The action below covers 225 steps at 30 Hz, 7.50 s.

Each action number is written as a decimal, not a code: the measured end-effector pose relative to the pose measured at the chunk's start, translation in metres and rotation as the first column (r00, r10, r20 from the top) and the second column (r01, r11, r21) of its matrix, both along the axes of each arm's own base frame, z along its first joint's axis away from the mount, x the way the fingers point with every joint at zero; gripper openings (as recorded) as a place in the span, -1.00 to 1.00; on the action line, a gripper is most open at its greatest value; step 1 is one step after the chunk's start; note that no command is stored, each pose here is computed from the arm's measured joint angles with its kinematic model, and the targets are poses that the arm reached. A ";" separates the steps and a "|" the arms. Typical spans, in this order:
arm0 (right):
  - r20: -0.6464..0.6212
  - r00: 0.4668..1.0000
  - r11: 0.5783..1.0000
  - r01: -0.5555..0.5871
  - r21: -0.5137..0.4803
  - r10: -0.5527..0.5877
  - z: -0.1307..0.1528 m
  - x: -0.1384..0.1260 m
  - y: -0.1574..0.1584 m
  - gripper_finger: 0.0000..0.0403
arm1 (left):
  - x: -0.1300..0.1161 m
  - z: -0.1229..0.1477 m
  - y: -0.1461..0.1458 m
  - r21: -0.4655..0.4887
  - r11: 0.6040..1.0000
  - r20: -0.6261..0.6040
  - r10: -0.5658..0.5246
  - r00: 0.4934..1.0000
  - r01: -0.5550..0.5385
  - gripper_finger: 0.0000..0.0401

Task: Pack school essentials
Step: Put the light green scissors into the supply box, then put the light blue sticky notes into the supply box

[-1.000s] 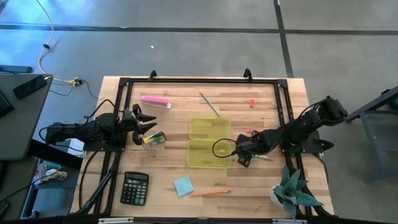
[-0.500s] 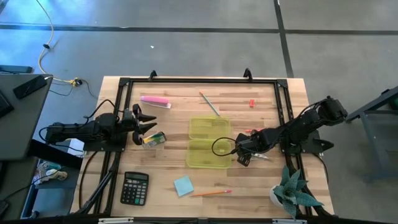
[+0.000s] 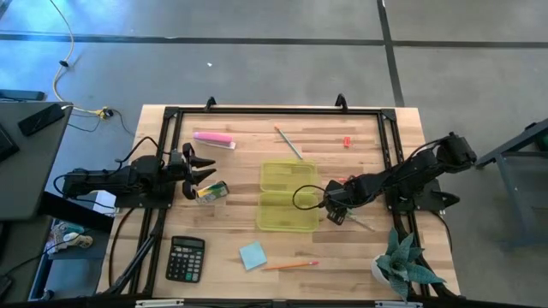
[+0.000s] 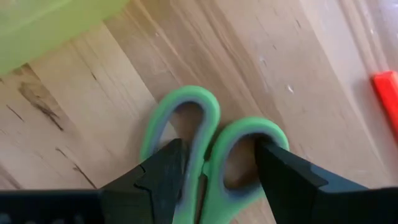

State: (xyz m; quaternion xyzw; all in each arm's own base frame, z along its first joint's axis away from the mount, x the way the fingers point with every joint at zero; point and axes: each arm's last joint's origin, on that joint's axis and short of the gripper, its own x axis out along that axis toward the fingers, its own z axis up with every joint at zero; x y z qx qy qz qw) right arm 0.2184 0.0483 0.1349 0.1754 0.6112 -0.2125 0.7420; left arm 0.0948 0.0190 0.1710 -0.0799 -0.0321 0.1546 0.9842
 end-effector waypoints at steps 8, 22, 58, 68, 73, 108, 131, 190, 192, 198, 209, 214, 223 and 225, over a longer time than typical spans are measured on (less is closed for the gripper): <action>0.002 1.000 1.000 0.002 0.008 -0.002 0.000 0.000 0.000 -0.16 | 0.000 0.000 0.000 0.000 1.000 0.000 0.000 1.000 0.000 -0.35; 0.005 1.000 1.000 -0.024 -0.012 0.024 0.001 0.000 0.000 -0.75 | 0.000 0.000 0.000 -0.001 1.000 0.000 0.000 1.000 0.000 -0.35; 0.528 0.755 0.911 -0.229 -0.343 0.388 0.153 0.032 0.022 -0.70 | 0.000 0.000 0.000 -0.001 1.000 0.000 0.000 1.000 0.000 -0.35; 0.566 0.475 0.739 -0.438 -0.512 0.674 0.144 0.088 0.042 -0.70 | 0.000 0.000 0.000 -0.002 1.000 0.000 0.000 1.000 0.000 -0.35; 0.507 0.551 0.749 -0.477 -0.459 0.662 0.108 0.108 0.039 -0.70 | 0.000 0.000 0.000 -0.002 1.000 0.000 -0.001 1.000 0.001 -0.35; 0.497 0.654 0.820 -0.482 -0.308 0.571 0.057 0.134 0.025 -0.21 | 0.000 0.000 0.000 0.000 1.000 0.000 0.000 1.000 0.000 -0.35; 0.492 0.721 0.842 -0.239 -0.483 0.487 0.168 0.035 0.015 -0.27 | 0.004 -0.004 0.001 -0.004 1.000 -0.054 0.003 0.999 -0.003 0.58; 0.673 0.659 0.838 0.118 -0.533 0.335 0.088 -0.097 -0.023 -0.27 | 0.142 0.115 -0.065 -0.057 0.984 -0.477 -0.175 0.861 0.169 0.56; 0.688 0.644 0.840 0.126 -0.528 0.335 0.087 -0.102 -0.025 -0.27 | 0.147 0.115 -0.070 -0.025 0.988 -0.521 -0.145 0.841 0.154 0.56; 0.729 0.579 0.831 0.150 -0.535 0.365 0.091 -0.115 -0.030 -0.27 | 0.162 0.111 -0.082 -0.025 0.991 -0.596 -0.121 0.794 0.132 0.56; 0.771 0.520 0.835 0.181 -0.520 0.367 0.055 -0.125 -0.034 -0.27 | 0.174 0.102 -0.113 -0.160 0.979 -0.613 -0.198 0.765 0.125 0.56; 0.785 0.508 0.843 0.191 -0.503 0.354 0.043 -0.128 -0.035 -0.27 | 0.178 0.100 -0.126 -0.206 0.967 -0.612 -0.247 0.751 0.150 0.56; 0.767 0.530 0.836 0.180 -0.518 0.362 0.030 -0.128 -0.035 -0.27 | 0.174 0.092 -0.144 -0.271 0.952 -0.626 -0.288 0.725 0.144 0.56; 0.768 0.530 0.836 0.183 -0.518 0.360 0.030 -0.128 -0.036 -0.27 | 0.173 0.092 -0.146 -0.280 0.949 -0.622 -0.293 0.726 0.143 0.56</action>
